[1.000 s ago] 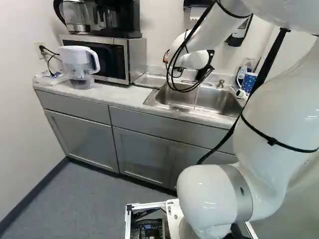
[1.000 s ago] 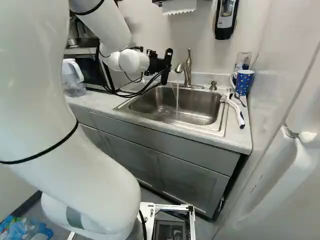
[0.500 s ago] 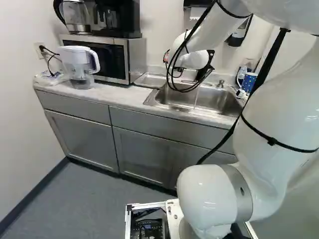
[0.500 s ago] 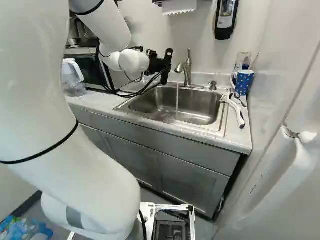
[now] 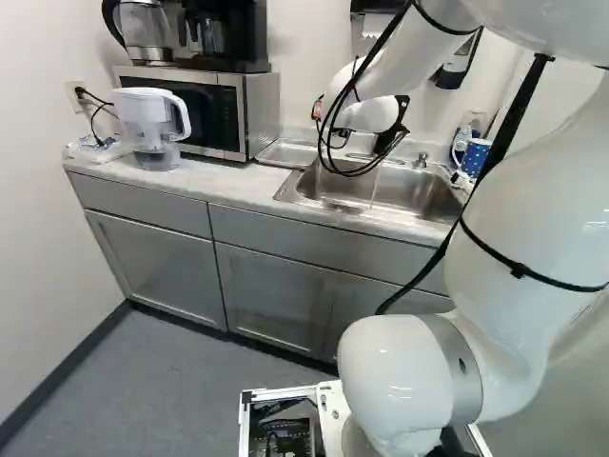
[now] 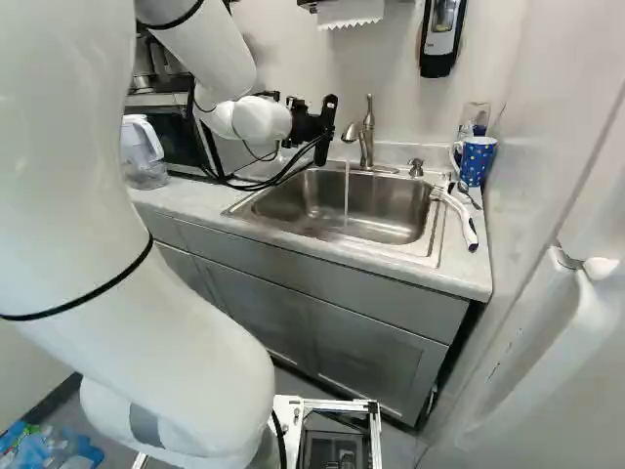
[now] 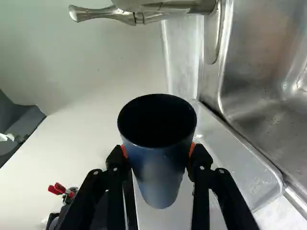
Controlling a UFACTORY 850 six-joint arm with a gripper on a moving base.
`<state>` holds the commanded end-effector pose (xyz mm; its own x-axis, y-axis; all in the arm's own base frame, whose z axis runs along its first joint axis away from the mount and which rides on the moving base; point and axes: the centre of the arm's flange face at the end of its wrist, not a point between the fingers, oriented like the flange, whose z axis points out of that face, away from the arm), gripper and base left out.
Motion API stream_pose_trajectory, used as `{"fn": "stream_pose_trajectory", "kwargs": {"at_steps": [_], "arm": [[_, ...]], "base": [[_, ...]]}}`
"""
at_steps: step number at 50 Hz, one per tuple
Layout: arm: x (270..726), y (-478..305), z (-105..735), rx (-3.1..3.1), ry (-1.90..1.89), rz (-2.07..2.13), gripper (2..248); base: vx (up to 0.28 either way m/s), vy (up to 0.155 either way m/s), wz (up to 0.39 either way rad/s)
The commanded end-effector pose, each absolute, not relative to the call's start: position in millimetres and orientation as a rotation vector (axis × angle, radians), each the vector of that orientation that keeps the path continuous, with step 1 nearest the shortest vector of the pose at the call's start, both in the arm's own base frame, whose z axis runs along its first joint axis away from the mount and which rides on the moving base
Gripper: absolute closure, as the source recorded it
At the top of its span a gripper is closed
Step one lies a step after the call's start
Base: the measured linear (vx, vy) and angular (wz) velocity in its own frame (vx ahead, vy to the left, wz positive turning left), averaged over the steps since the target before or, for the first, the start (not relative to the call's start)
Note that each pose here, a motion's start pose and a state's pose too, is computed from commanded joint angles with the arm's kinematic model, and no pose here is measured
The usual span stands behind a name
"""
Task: Rinse the cup and place it in the tray
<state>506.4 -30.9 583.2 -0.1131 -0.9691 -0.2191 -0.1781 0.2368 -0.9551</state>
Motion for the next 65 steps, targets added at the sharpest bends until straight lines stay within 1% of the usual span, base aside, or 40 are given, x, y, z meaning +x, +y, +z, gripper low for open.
{"fn": "stream_pose_trajectory", "kwargs": {"at_steps": [65], "arm": [[506.4, -30.9, 583.2, -1.651, 1.174, -1.413, 125]], "base": [[0.0, 0.0, 0.0]]}}
